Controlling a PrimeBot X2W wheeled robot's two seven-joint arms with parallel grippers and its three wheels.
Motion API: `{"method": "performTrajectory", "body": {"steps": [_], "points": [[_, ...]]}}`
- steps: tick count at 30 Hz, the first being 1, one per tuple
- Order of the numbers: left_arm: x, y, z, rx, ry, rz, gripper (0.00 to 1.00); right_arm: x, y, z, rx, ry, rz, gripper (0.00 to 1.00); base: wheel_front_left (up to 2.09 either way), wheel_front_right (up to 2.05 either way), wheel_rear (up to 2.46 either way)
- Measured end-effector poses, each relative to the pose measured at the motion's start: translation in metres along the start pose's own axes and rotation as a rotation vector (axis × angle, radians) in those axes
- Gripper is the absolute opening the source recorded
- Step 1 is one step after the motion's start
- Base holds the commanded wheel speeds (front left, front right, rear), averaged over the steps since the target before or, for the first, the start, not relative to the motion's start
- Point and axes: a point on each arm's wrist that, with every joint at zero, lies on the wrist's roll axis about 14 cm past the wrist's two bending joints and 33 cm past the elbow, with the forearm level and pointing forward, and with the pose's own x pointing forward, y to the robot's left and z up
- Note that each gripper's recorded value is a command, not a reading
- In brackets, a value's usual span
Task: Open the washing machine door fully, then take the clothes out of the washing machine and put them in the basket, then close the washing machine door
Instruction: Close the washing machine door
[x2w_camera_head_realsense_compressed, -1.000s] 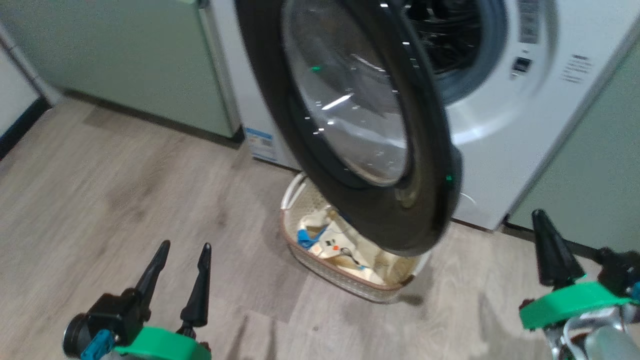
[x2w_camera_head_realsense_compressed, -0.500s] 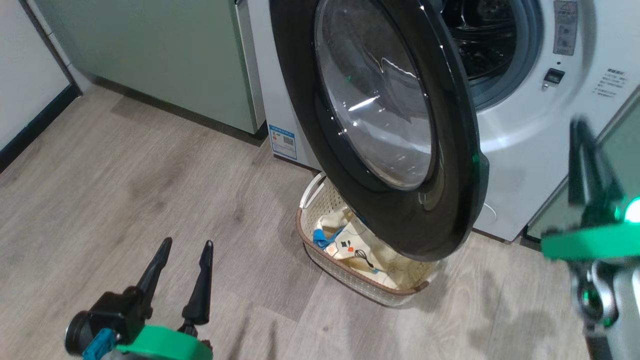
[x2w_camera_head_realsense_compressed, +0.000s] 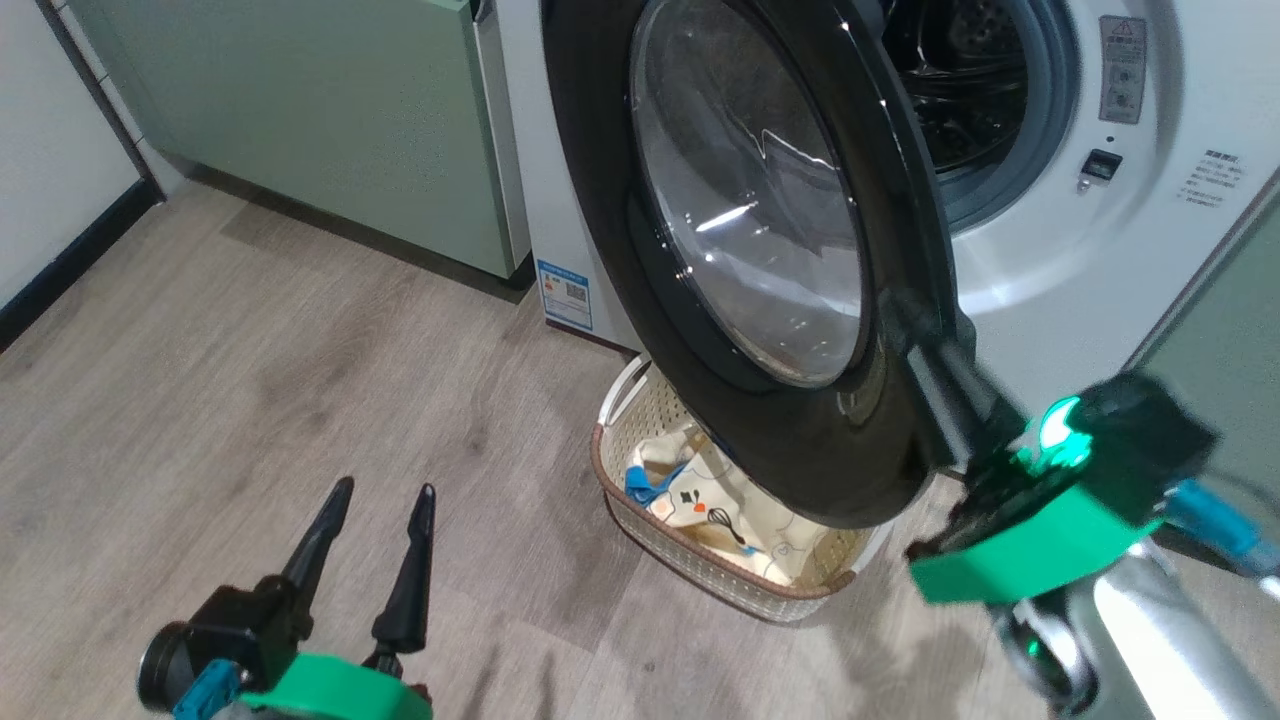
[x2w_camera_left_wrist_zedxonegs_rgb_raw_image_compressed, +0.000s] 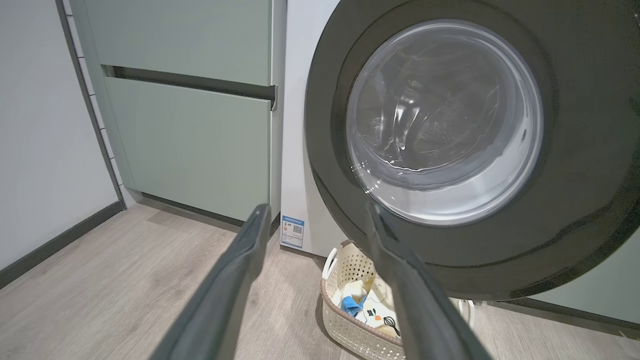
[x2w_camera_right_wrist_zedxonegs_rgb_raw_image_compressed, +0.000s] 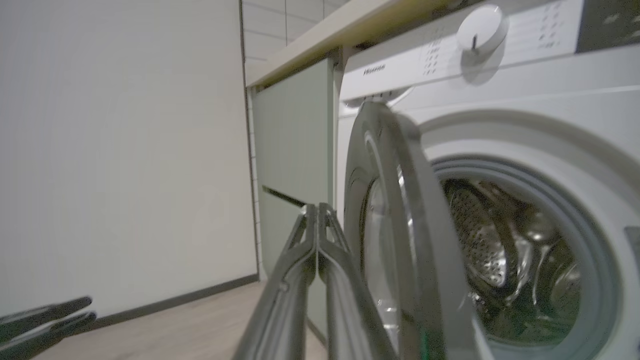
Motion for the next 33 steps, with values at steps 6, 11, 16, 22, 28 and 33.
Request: {"method": "performTrajectory", "body": {"steps": [6,11,16,22,28,33], "points": [[0.000,0.000,-0.001,0.001,0.003,0.000,1.00,-0.013,0.002,-0.036,0.049,0.117,-0.004,0.00,0.00,0.00,0.00],[0.000,0.000,-0.001,0.002,0.006,0.001,1.00,-0.013,-0.004,-0.048,0.050,0.159,-0.009,0.00,0.00,0.00,0.00],[-0.001,0.001,-0.002,0.004,0.008,0.004,1.00,-0.007,-0.014,-0.051,0.037,0.165,-0.020,0.00,0.00,0.00,0.00],[-0.001,0.001,-0.002,0.005,0.005,0.010,1.00,-0.012,-0.024,-0.059,0.034,0.190,-0.052,0.00,0.00,0.00,0.00],[0.000,0.000,-0.003,0.007,0.008,0.006,1.00,-0.017,-0.033,-0.068,0.038,0.220,-0.077,0.00,0.00,0.00,0.00],[0.003,-0.003,-0.004,0.009,0.009,0.000,1.00,-0.016,-0.048,-0.074,0.019,0.248,-0.099,0.00,0.00,0.00,0.00]]}}
